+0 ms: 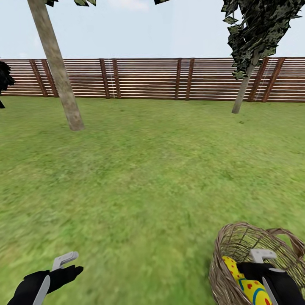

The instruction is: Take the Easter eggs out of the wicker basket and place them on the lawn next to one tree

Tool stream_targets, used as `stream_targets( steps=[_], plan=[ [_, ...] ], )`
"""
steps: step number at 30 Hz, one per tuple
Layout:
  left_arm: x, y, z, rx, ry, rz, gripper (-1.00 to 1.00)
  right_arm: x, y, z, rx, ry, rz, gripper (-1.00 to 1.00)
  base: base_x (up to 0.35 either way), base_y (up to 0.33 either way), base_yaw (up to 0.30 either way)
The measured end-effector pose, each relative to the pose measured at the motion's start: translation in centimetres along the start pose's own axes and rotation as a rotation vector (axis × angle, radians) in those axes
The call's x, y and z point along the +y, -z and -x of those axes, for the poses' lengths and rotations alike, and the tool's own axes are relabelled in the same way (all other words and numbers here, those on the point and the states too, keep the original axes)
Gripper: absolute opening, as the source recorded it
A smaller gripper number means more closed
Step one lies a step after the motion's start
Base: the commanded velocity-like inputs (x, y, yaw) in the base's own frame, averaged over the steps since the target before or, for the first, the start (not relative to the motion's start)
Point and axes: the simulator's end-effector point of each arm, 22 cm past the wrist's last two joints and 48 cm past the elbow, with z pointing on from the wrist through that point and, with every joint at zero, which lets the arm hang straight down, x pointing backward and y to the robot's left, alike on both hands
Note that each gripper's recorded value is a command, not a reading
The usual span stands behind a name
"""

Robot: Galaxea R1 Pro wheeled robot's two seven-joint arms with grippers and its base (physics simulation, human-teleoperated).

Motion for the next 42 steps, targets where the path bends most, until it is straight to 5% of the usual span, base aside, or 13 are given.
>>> stream_targets(
  steps=[24,42],
  plan=[
    [0.1,-0.5,-0.4,-0.001,0.003,-0.002,1.00,0.3,-0.5,-0.6,0.003,0.000,0.002,1.00,0.013,-0.035,0.000],
    [1.0,-2.7,-3.1,0.070,-0.001,0.024,1.00,0.8,-2.6,-3.4,0.075,0.018,0.002,1.00,0.000,0.000,0.000]
  ],
)
